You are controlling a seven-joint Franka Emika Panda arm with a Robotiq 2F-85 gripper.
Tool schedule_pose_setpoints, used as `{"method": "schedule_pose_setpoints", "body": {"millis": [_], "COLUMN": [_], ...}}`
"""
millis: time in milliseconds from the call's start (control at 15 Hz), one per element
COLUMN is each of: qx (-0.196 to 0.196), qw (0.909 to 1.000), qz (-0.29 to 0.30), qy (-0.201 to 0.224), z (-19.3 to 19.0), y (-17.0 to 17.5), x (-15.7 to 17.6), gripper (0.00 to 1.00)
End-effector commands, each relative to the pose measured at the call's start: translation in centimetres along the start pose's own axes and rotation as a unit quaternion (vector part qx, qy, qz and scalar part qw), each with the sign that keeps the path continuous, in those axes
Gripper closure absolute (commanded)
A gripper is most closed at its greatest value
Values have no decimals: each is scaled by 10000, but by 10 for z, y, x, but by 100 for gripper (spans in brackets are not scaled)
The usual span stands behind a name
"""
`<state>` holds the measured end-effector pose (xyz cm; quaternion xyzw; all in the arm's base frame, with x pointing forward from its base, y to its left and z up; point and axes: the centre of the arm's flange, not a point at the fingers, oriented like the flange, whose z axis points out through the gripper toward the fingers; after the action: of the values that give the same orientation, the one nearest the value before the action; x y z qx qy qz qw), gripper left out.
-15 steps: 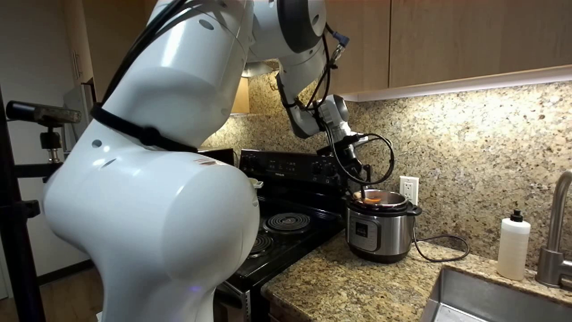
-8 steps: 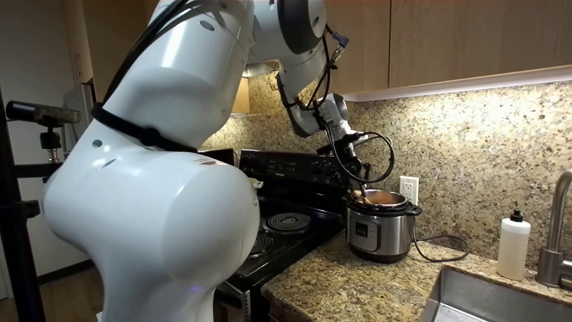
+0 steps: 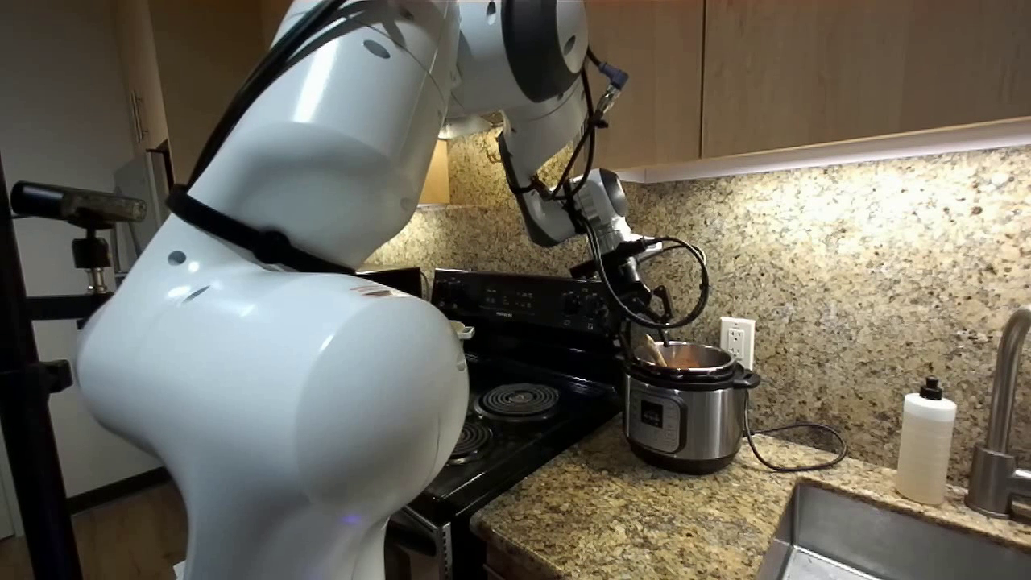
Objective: Put the spatula into the cooker
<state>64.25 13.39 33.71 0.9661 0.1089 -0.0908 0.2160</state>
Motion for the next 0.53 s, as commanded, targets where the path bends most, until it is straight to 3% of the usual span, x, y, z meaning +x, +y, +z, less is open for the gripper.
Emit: {"method": "schedule_pose_setpoints", "body": {"millis": [0,467], "qx": [43,150], "qw": [10000,9998], "qz": [18,66], "qy": [-81,-80], "z": [-6,-5], "y": [4,13], "x": [2,0], "gripper": [0,0]}}
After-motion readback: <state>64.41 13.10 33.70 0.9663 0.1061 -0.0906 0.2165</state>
